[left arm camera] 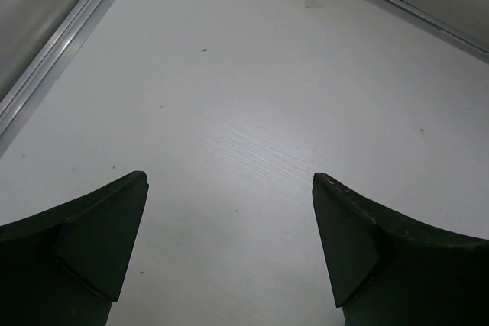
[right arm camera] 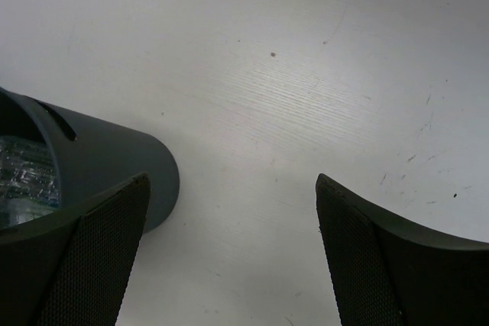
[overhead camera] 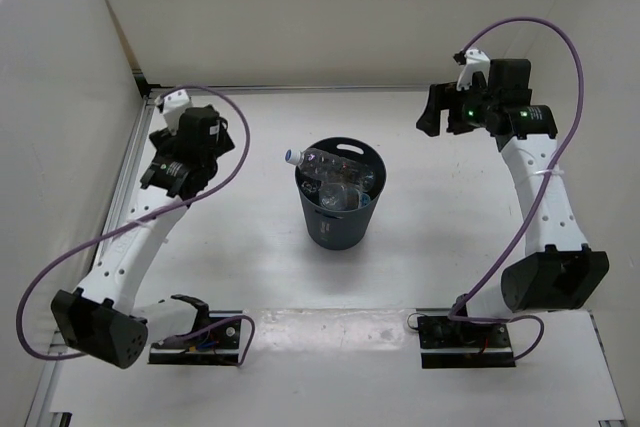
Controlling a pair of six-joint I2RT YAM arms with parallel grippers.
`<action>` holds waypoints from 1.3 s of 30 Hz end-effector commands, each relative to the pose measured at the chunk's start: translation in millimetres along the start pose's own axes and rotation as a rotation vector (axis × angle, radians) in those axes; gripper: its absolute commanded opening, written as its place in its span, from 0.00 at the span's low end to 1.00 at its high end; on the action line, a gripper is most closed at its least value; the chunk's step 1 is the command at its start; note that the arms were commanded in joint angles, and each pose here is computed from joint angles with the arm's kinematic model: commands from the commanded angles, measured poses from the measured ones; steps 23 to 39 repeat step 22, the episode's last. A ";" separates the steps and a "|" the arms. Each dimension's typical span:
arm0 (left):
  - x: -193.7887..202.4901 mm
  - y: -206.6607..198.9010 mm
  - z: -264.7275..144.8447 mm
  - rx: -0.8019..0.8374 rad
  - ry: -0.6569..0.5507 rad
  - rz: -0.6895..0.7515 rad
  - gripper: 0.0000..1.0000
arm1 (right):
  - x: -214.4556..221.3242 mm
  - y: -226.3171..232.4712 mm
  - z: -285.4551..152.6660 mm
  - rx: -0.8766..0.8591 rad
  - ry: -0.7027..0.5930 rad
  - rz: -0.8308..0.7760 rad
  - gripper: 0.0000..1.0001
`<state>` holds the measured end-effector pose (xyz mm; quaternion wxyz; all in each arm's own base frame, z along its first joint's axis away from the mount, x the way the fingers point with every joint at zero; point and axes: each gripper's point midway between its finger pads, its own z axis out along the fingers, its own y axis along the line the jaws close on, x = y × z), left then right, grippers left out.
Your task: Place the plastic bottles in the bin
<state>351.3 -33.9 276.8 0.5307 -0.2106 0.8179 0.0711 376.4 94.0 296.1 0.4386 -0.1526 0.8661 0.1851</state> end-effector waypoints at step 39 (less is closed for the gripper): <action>42.9 63.7 -21.8 -0.018 -0.096 -0.137 1.00 | -33.7 1.0 5.3 0.018 -0.085 -0.027 0.90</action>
